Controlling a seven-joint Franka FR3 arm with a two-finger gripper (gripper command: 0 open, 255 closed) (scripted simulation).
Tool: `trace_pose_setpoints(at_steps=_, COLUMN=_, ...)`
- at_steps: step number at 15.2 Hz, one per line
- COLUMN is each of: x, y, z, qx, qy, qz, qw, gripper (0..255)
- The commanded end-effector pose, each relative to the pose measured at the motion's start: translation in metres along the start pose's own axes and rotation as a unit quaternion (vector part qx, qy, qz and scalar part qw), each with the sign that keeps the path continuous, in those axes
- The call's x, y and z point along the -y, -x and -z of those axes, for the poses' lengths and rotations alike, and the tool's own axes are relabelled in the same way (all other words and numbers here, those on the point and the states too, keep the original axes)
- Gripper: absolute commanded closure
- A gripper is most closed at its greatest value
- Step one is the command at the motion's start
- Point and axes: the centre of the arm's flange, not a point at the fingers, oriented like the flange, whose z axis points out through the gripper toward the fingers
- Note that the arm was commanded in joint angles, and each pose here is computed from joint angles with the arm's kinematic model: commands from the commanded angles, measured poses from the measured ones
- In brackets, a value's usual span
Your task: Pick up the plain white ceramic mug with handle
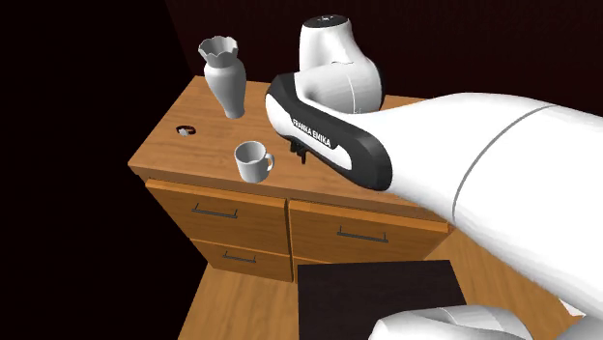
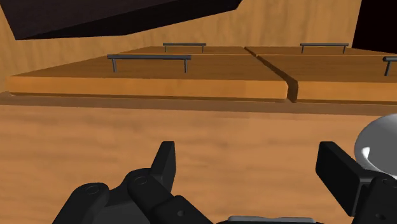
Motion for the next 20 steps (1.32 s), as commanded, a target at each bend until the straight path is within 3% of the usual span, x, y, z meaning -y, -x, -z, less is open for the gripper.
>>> trace_pose_setpoints(at_steps=1, x=0.024, y=-0.006, z=-0.009, qx=-0.001, qy=-0.003, qz=-0.005, qw=1.0000, gripper=0)
trace_pose_setpoints(at_steps=20, x=0.252, y=-0.082, z=-0.054, qx=-0.014, qy=-0.022, qz=-0.039, qw=0.9989, gripper=0)
